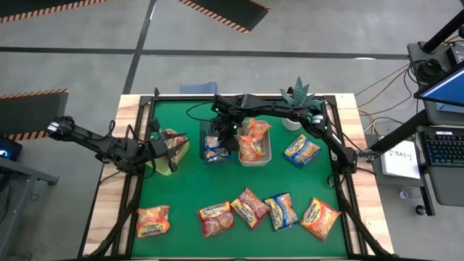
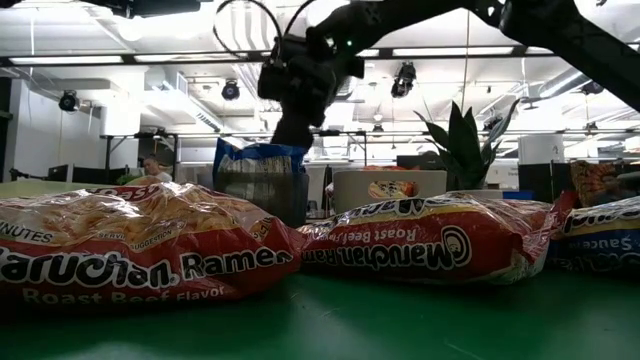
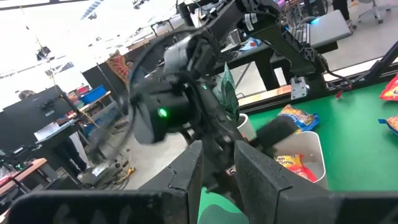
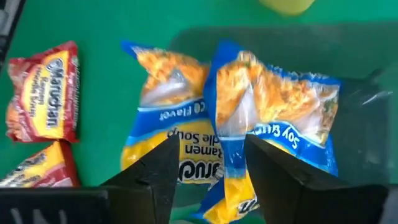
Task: Sort Maruchan noodles
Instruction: Put the blue noodle pack into the black bin, then put the orange noodle pack into the gray bin
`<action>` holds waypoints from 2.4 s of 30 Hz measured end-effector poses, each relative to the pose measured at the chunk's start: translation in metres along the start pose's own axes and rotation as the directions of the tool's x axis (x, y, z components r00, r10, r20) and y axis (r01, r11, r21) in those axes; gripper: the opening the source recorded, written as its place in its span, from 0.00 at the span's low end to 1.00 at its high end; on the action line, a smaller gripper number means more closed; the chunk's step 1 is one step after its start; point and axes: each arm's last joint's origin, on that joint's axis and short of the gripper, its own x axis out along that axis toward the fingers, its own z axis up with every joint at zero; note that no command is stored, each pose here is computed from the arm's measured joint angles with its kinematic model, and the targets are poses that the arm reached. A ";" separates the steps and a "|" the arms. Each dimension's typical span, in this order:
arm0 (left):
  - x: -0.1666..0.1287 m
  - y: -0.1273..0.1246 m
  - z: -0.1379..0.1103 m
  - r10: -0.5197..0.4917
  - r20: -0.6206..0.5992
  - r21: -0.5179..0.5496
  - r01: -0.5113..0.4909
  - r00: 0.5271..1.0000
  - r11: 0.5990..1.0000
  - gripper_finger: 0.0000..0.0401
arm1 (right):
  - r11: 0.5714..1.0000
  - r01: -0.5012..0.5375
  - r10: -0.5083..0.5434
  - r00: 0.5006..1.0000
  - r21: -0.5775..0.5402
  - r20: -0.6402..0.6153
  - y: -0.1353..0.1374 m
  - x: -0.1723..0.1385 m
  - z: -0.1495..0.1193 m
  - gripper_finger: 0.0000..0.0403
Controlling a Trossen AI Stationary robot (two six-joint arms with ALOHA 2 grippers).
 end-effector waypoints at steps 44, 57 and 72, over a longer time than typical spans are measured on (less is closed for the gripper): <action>0.006 -0.003 0.009 -0.008 0.012 -0.095 0.009 1.000 0.995 0.19 | 0.930 0.341 -0.345 0.938 -0.139 -0.007 0.107 -0.035 0.006 0.03; 0.042 -0.038 0.029 -0.135 -0.147 -0.086 0.123 0.980 0.989 0.19 | 0.973 0.225 -0.208 0.950 -0.052 0.233 0.215 -0.028 -0.094 0.03; 0.056 -0.090 0.023 -0.515 -0.816 -0.542 -0.035 0.262 0.840 0.19 | 0.958 0.283 -0.279 0.892 0.043 0.356 0.219 -0.028 -0.164 0.03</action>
